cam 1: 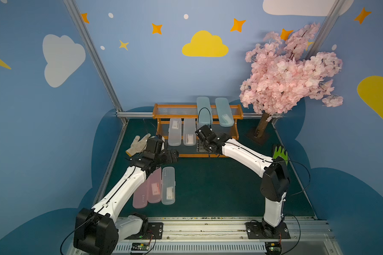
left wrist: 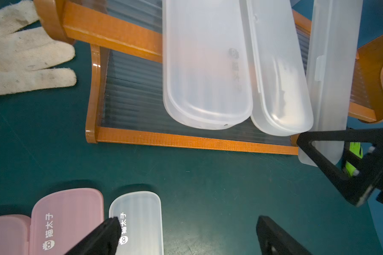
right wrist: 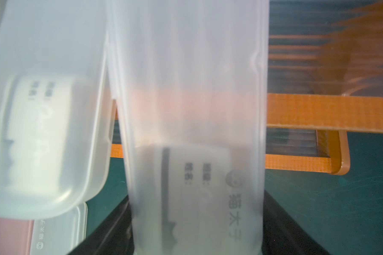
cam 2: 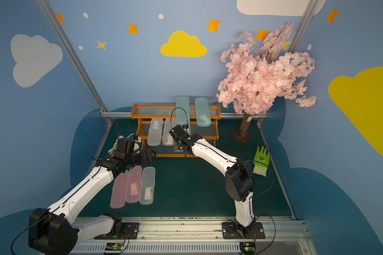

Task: Place the pencil cases on the shelf according to color
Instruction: Place the pencil case on the shelf.

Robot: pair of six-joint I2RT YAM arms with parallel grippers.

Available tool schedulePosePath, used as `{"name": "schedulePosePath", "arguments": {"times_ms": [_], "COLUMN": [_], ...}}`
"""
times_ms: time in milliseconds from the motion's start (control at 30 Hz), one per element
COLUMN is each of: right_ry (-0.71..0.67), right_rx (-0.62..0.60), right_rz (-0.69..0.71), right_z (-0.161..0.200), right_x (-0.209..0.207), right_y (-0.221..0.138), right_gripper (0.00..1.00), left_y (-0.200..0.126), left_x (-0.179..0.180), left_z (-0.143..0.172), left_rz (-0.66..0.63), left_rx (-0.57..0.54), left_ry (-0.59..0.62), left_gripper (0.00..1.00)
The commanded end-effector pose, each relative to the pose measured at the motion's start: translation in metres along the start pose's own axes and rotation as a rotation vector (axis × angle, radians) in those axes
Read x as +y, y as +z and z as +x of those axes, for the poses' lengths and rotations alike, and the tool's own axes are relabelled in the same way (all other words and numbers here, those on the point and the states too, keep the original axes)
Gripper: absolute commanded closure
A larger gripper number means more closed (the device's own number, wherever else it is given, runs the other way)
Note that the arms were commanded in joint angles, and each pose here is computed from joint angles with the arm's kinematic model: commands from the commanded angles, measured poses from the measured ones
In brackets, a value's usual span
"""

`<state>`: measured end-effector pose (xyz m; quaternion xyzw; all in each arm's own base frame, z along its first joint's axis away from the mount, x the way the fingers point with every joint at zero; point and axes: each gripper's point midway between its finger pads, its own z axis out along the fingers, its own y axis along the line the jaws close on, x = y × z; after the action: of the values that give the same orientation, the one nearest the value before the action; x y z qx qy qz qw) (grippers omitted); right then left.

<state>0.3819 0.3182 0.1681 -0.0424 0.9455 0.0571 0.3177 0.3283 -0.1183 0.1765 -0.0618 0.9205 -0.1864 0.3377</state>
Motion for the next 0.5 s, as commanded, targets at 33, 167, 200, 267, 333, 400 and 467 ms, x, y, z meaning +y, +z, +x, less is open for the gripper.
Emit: {"name": "schedulePosePath", "arguments": {"times_ms": [33, 167, 200, 267, 333, 400, 467], "right_ry": [0.040, 0.053, 0.056, 0.057, 0.065, 0.053, 0.052], "right_rx": [-0.021, -0.029, -0.031, -0.033, -0.028, -0.021, -0.010], "right_rz": [-0.001, 0.000, -0.001, -0.003, 0.007, 0.003, 0.002], "right_z": [-0.014, -0.020, -0.022, -0.023, -0.024, -0.022, -0.019], "right_x": [0.003, 0.005, 0.005, 0.008, 0.006, 0.008, 0.007], "right_y": [0.007, 0.012, 0.012, 0.012, 0.012, 0.008, 0.003], "right_gripper": [0.40, 0.32, 0.28, 0.18, 0.09, 0.05, 0.03], "left_y": [-0.002, -0.002, -0.002, -0.002, -0.002, -0.003, -0.004], "left_x": [-0.006, -0.007, -0.007, -0.008, -0.008, -0.009, -0.008], "left_z": [-0.006, -0.005, -0.004, -0.004, -0.003, -0.002, 0.001], "left_rz": [0.019, 0.027, 0.028, 0.034, 0.038, 0.040, 0.037], "left_rx": [-0.014, -0.009, -0.008, -0.006, -0.001, 0.005, 0.015], "left_ry": [0.024, 0.023, 0.022, 0.022, 0.019, 0.015, 0.003], "left_gripper": [0.00, 0.00, 0.00, 0.00, 0.00, 0.00, 0.00]}}
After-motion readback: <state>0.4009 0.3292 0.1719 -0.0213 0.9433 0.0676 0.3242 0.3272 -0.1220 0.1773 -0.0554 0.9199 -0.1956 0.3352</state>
